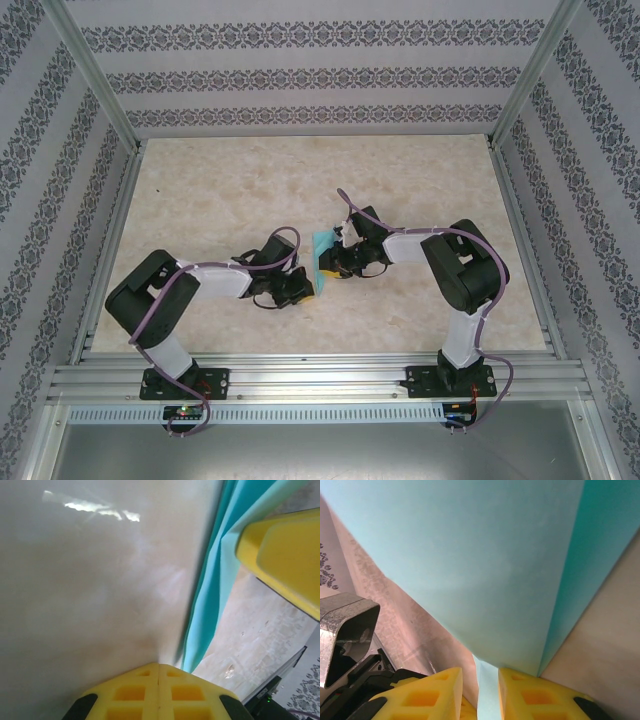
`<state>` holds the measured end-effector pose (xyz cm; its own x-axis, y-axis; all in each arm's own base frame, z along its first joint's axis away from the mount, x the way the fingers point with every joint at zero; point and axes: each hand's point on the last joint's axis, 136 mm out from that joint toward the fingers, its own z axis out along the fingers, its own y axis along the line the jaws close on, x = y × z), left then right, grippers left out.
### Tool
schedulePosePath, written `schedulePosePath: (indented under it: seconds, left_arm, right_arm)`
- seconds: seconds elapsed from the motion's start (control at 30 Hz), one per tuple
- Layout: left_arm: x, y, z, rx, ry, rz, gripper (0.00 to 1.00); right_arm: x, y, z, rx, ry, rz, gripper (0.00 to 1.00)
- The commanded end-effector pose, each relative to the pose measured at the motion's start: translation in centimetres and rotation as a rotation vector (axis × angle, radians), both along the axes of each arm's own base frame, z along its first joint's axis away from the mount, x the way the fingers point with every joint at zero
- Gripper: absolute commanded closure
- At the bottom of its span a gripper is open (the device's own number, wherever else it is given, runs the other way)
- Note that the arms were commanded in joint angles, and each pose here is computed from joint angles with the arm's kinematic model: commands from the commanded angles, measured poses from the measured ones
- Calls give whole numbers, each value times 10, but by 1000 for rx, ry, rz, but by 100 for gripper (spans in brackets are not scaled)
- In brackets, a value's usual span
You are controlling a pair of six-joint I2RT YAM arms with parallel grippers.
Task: Fold a paper plane with a square sheet of paper (fold left side to right side)
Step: Fold the wing for the fifth time at the center of the table.
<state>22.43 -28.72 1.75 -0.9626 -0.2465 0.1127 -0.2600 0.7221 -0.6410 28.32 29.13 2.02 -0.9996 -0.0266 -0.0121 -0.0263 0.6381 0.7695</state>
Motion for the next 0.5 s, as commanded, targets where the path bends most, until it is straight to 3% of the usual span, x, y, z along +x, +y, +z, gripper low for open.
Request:
schedulePosePath:
  seconds: [0.0,0.27,0.47]
  left_arm:
    - [-19,26,-6,110,34,-1,95]
    - [5,-8,44,-107,-69,2,92]
    - [21,-27,46,-159,-86,-4,92]
  right_arm:
    - [-12,-26,-45,-166,83,-52,73]
    - [-11,-26,-44,-164,79,-53,73]
    - [-11,-27,-45,-167,80,-57,73]
